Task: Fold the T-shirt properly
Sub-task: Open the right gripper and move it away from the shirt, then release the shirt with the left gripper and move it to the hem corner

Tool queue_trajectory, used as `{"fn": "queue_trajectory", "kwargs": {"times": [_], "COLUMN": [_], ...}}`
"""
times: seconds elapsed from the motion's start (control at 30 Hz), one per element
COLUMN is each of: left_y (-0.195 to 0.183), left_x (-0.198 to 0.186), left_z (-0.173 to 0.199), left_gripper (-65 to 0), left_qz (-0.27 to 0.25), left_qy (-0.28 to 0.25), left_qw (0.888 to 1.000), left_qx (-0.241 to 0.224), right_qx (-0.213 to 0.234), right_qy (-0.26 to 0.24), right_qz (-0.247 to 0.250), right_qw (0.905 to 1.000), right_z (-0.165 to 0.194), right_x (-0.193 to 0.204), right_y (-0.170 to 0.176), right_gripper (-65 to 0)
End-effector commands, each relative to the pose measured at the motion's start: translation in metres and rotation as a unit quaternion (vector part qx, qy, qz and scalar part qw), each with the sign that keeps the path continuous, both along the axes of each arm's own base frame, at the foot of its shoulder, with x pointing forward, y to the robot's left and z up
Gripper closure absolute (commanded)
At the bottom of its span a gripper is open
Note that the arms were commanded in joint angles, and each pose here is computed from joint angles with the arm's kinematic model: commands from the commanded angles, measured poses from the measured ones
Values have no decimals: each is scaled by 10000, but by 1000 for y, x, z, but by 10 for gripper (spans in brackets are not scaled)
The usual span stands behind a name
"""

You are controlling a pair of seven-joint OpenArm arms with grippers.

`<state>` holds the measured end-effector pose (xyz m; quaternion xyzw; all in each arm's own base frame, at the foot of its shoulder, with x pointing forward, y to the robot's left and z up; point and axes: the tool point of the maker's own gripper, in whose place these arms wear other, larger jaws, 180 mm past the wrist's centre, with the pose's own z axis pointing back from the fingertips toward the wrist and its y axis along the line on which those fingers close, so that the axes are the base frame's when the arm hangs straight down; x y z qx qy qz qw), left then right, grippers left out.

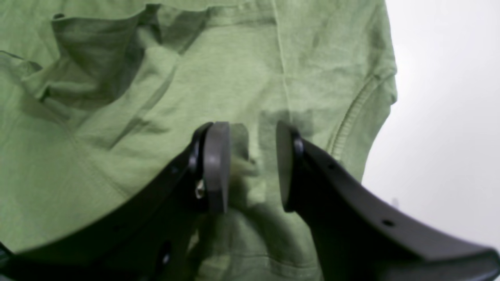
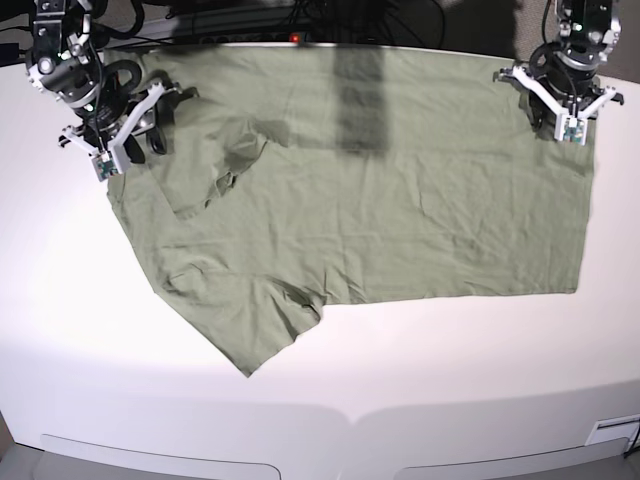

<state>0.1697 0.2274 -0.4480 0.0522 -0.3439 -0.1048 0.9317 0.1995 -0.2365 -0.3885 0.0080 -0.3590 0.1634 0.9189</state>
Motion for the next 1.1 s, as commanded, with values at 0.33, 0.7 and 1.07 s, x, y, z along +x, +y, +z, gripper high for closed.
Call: {"fn": "queue_trajectory", "kwargs": {"times": [0.33, 0.7, 1.07], "left_y": [-21, -23, -26], "left_x": [28, 59, 79], "left_z": [49, 92, 104], "left_gripper": [-190, -190, -454], "left_qz": [-332, -661, -572], "left_qy": [-616, -1237, -1502], "left_qw": [9975, 9881, 9860], "left_qx": [6, 636, 433], "right_qx": [1018, 1163, 1440], "right_qy": [-740, -1367, -1253], "right_qz": [-47, -41, -175], "right_qw": [9920, 9838, 9815], "right_z": [40, 77, 70], "right_x": [36, 89, 90], "right_y": [17, 24, 40], "right_gripper": [-192, -192, -476]}}
